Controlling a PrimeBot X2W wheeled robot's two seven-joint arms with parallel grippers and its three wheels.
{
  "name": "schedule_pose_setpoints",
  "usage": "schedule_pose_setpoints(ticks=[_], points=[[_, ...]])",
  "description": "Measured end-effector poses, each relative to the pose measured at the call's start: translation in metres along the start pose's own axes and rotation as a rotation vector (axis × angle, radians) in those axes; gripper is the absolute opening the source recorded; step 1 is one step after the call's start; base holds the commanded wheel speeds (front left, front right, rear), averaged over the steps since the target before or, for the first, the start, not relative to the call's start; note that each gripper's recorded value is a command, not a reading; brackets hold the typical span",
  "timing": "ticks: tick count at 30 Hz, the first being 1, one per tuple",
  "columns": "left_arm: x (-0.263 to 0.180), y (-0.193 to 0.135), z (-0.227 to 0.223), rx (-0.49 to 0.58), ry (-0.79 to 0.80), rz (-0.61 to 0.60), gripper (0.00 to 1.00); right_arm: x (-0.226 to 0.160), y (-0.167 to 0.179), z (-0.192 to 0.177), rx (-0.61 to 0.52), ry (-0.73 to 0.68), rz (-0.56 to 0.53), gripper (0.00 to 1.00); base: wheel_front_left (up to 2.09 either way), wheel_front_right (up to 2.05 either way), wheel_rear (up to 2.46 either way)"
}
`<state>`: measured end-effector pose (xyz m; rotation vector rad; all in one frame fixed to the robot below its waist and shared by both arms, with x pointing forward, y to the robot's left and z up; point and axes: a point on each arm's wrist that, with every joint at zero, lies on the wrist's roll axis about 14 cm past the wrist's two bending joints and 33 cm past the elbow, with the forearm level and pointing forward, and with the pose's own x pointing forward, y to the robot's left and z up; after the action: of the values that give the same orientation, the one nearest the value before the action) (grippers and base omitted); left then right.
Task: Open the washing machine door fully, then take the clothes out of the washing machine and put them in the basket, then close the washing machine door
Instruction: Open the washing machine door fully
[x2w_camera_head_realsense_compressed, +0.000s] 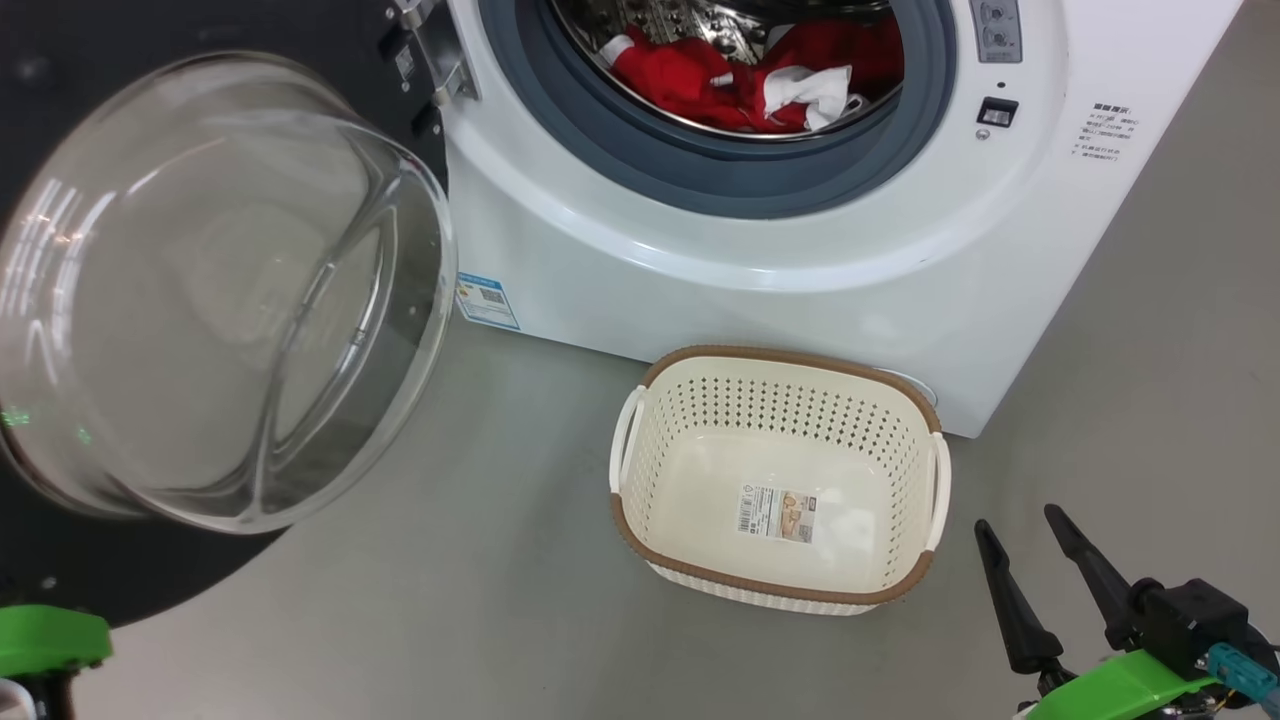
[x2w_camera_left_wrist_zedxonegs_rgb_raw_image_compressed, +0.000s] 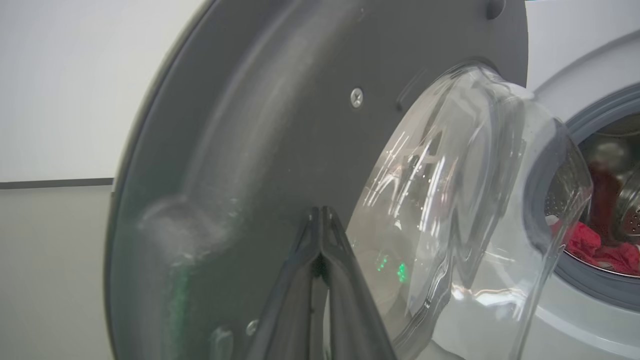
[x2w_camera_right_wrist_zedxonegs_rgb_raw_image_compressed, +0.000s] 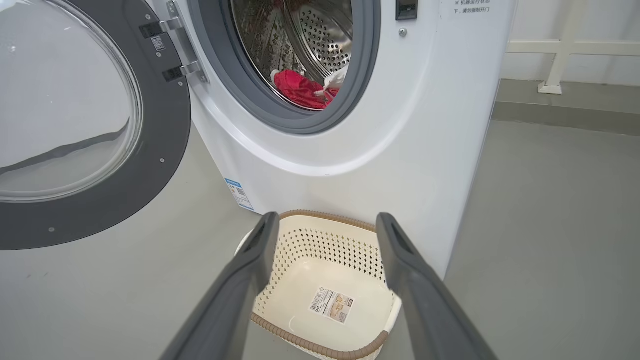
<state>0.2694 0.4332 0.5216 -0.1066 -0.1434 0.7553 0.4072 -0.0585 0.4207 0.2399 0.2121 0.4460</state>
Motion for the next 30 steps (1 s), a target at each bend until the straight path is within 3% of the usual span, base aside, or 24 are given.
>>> schedule_pose_setpoints(ticks=[12, 30], points=[[0.023, 0.014, 0.006, 0.017, -0.010, 0.054, 0.00, 0.004, -0.008, -0.002, -0.001, 0.003, -0.012, 1.00, 0.00, 0.00, 0.00], [0.025, 0.004, 0.006, 0.025, -0.004, 0.017, 0.00, 0.002, -0.008, 0.006, -0.009, -0.017, -0.012, 1.00, 0.00, 0.00, 0.00]])
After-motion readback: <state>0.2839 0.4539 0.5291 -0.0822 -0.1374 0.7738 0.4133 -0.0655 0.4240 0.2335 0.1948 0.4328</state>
